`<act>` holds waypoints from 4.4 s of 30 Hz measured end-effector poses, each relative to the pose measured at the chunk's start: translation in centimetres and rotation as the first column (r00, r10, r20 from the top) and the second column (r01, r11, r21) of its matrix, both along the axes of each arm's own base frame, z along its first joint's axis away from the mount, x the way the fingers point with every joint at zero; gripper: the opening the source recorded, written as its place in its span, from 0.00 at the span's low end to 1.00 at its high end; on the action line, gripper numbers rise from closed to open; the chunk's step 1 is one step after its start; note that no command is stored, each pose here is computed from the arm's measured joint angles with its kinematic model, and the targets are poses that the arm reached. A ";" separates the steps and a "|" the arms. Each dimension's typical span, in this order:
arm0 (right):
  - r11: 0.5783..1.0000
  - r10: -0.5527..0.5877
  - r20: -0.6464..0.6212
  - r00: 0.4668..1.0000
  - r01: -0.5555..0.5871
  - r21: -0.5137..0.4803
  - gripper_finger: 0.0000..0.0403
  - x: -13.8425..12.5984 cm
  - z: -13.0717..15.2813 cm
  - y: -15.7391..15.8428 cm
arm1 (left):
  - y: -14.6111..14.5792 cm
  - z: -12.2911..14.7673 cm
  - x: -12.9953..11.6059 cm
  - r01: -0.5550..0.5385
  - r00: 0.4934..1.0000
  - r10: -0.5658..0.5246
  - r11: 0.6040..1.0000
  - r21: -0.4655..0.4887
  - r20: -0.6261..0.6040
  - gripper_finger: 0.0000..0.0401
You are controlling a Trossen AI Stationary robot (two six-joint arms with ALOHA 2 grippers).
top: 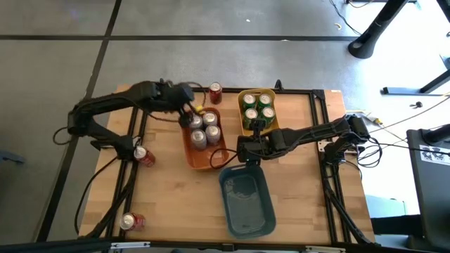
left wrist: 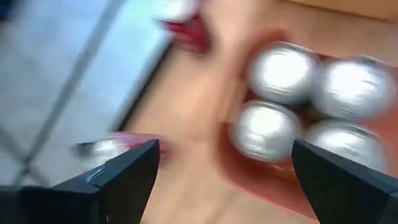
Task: Sort soda cans
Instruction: Put the red soda can into the blue bin
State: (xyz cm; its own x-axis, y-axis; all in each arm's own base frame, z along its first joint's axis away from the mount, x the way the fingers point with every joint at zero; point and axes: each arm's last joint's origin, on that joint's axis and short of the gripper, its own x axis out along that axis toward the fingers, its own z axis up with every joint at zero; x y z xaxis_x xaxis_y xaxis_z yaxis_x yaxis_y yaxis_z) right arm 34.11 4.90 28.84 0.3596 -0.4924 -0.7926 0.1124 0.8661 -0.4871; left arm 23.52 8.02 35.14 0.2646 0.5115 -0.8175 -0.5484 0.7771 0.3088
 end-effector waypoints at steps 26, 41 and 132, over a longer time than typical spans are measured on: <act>0.998 -0.060 0.002 0.998 0.060 0.020 0.89 -0.3 -1.7 0.0 | 6.5 -0.9 -3.3 -0.248 0.967 0.252 0.964 0.092 -0.036 0.99; 0.987 -0.155 -0.017 0.988 0.155 0.038 0.89 -1.5 -4.5 -0.2 | 11.0 -2.6 -5.7 -0.414 0.910 0.414 0.910 0.005 0.002 1.00; 0.981 -0.189 0.210 0.959 0.177 0.077 0.89 -8.9 -1.5 6.4 | -0.3 2.3 -6.0 -0.039 0.925 0.119 0.974 -0.222 0.362 0.76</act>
